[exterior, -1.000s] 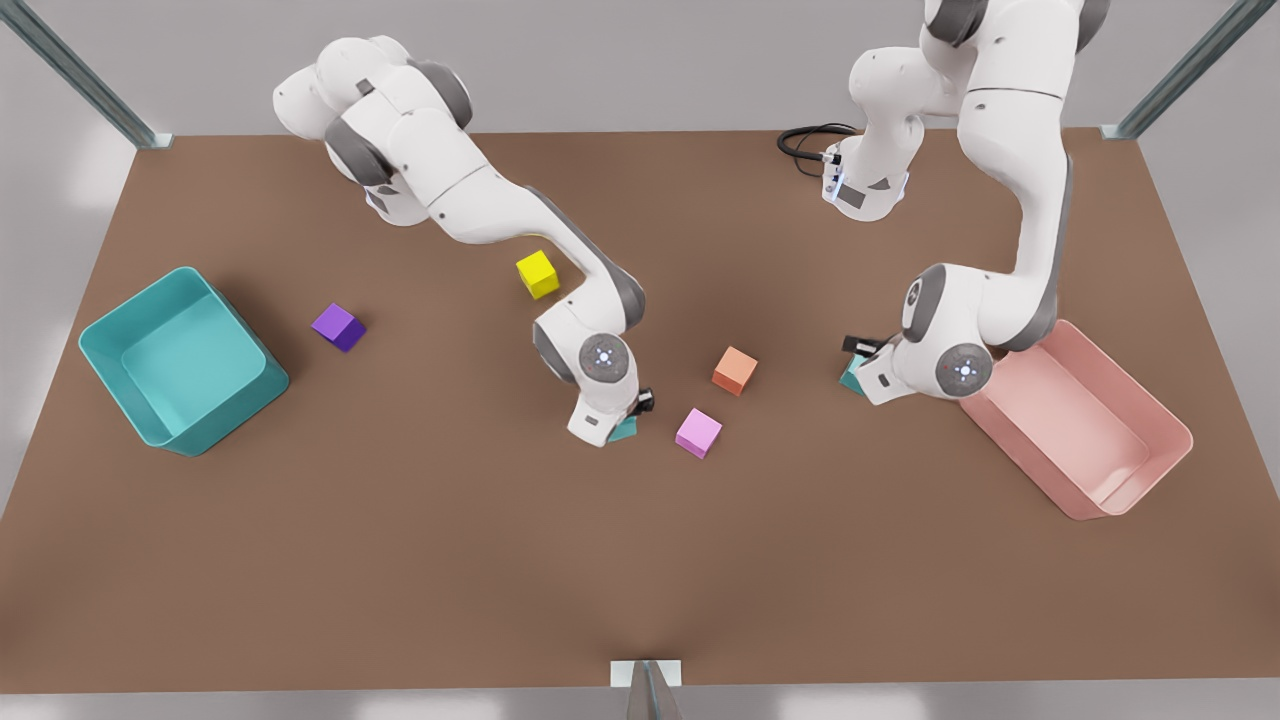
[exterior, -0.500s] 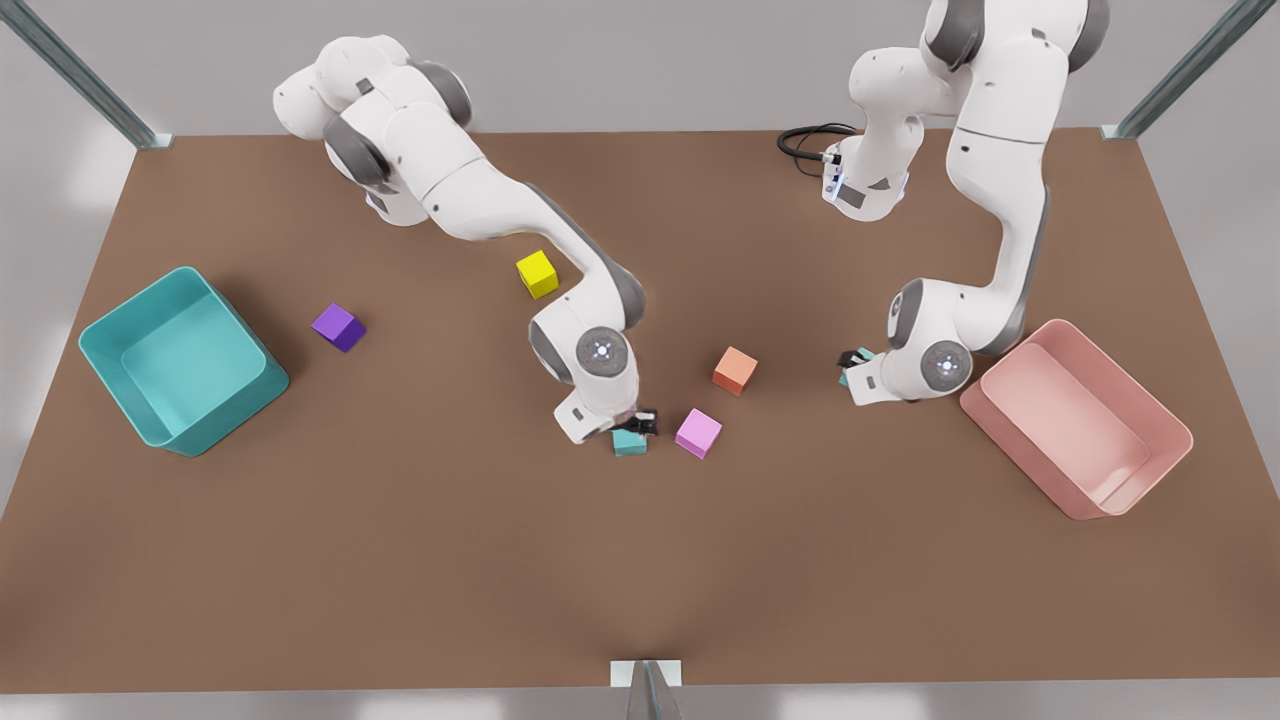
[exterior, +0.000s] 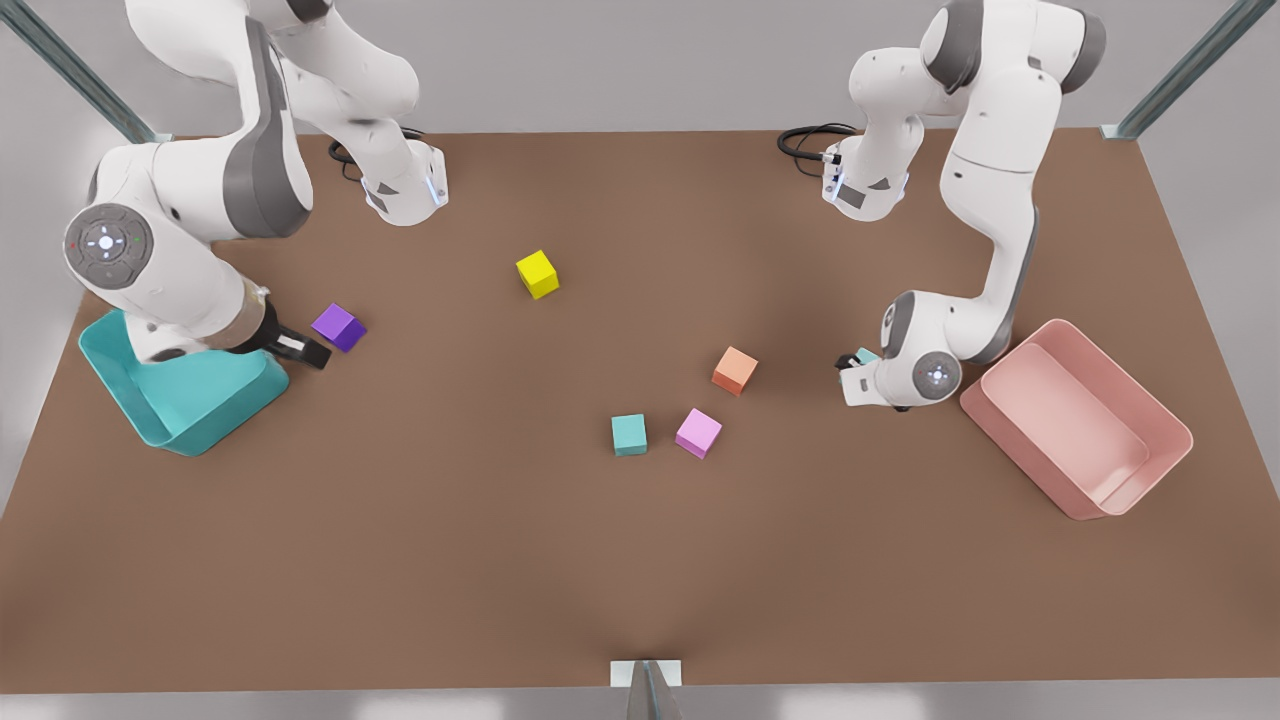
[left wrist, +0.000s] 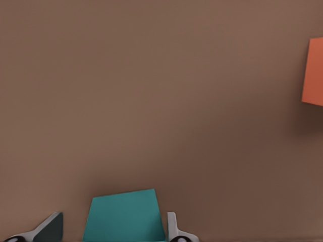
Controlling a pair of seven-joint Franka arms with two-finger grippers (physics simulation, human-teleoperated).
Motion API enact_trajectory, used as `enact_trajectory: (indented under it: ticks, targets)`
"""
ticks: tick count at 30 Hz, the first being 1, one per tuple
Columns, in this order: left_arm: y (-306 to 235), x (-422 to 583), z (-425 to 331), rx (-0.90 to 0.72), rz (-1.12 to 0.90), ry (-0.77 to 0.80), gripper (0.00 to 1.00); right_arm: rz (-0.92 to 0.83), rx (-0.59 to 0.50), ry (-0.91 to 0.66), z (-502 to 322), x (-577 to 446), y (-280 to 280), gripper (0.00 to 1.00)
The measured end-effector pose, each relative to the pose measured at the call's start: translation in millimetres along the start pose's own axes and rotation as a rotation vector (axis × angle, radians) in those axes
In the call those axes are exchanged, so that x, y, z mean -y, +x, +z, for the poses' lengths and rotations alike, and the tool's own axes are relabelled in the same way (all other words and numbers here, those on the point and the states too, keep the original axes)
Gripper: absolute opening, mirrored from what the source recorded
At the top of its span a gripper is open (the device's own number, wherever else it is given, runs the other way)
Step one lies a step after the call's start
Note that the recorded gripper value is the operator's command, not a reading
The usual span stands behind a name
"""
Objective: Stack the two blue cubes on top of each other
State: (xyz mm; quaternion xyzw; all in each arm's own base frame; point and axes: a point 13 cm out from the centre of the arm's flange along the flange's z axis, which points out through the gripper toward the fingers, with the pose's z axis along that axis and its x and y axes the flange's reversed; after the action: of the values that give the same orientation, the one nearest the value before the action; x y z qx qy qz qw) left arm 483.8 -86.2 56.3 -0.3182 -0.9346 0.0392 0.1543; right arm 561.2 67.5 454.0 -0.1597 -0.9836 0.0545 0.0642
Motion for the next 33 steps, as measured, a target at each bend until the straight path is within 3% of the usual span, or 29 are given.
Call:
enact_trajectory:
  ticks: [4, 5, 6, 7, 9, 12, 15, 17, 22, 33]
  targets:
    - [8.4, 6.3, 14.8, -0.025, 0.020, 0.013, 0.96, -0.124, -0.010, 0.051, 0.6, 10.4, 10.2, 1.00]
    - [9.8, 7.1, 16.6, -0.028, 0.024, 0.014, 0.78, -0.145, -0.014, 0.057, 1.4, 14.4, 9.3, 1.00]
    - [10.6, 7.0, 17.5, -0.029, 0.026, 0.014, 0.69, -0.164, -0.017, 0.062, 1.8, 17.9, 8.6, 1.00]
    - [11.1, 6.1, 17.4, -0.030, 0.028, 0.012, 0.62, -0.184, -0.019, 0.066, 2.1, 20.5, 8.0, 1.00]
    - [10.7, 4.4, 15.2, -0.026, 0.030, 0.006, 0.58, -0.224, -0.025, 0.071, 3.3, 23.1, 7.2, 1.00]
    - [-8.0, 2.2, -17.1, 0.020, 0.039, -0.032, 0.58, -0.278, -0.033, 0.075, 5.7, 24.4, 6.4, 1.00]
    - [-110.3, 21.1, -159.2, 0.173, 0.071, -0.128, 0.58, -0.324, -0.040, 0.077, 7.4, 25.2, 6.1, 1.00]
    - [-168.0, 85.5, -206.2, 0.210, 0.107, -0.140, 0.58, -0.351, -0.045, 0.077, 8.5, 25.8, 6.3, 1.00]
    - [-260.5, 267.7, -194.2, 0.212, 0.110, -0.042, 0.58, -0.408, -0.051, 0.077, 9.5, 26.3, 6.9, 1.00]
    - [-309.3, 320.5, -125.6, 0.203, -0.233, 0.066, 0.58, -0.488, -0.065, 0.074, 11.4, 25.9, 8.4, 1.00]
